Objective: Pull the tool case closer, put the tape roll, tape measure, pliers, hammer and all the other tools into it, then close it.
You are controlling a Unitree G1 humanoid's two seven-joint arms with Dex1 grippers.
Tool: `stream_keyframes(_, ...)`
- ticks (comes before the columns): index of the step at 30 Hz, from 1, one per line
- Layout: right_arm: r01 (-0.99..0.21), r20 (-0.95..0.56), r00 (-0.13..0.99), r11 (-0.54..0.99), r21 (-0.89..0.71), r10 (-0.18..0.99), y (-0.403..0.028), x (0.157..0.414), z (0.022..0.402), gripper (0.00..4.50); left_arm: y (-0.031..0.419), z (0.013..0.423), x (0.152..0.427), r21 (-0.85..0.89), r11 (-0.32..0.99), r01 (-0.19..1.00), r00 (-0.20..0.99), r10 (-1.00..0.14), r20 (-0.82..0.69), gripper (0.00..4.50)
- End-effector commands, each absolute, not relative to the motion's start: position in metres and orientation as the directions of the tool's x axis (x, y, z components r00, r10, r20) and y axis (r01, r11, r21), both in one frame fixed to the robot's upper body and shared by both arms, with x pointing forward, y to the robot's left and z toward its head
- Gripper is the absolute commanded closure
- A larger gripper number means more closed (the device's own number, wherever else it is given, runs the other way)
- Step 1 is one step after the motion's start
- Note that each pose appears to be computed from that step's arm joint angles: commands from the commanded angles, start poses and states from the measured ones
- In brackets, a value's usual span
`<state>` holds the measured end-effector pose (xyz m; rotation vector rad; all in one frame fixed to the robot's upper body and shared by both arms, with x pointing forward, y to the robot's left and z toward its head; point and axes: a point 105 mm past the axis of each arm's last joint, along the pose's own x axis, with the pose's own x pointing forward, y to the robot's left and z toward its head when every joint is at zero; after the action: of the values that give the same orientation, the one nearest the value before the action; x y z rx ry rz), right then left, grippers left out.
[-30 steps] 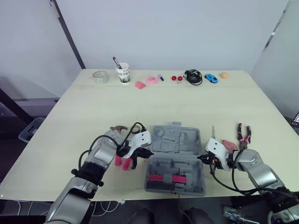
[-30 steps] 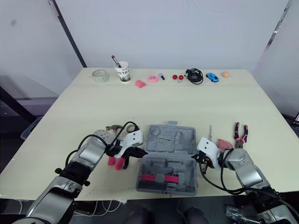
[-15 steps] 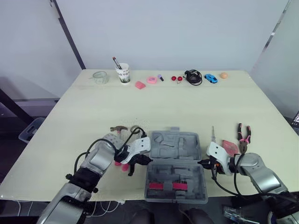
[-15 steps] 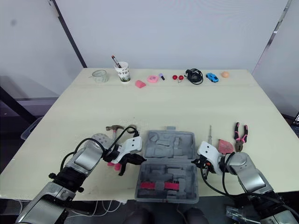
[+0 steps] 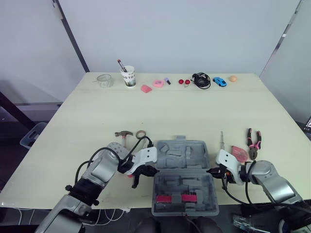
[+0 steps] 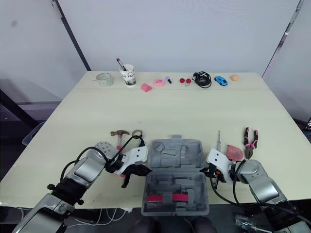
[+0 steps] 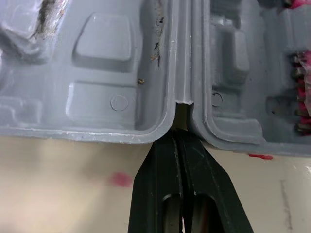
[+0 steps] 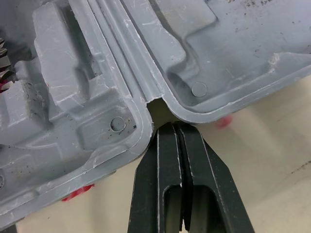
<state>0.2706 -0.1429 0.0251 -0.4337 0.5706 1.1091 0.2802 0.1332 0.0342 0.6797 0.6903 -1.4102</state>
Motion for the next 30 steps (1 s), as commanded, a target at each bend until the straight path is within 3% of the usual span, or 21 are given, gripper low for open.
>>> stream_keyframes(1, -0.941, -0.600, 0.291, 0.336, -0.038, 0.746, -0.1321, 0.2637, 0.0338, 4.50, 0.1327, 0.0148, 0.2602, -0.078, 0.005, 0.997, -0.059, -0.606, -0.794, 4.42)
stream_keyframes(30, -0.943, -0.605, 0.269, 0.332, -0.009, 0.749, -0.1279, 0.2578, 0.0327, 4.50, 0.1419, 0.0145, 0.2585, -0.081, 0.024, 0.996, -0.052, -0.589, -0.807, 4.42)
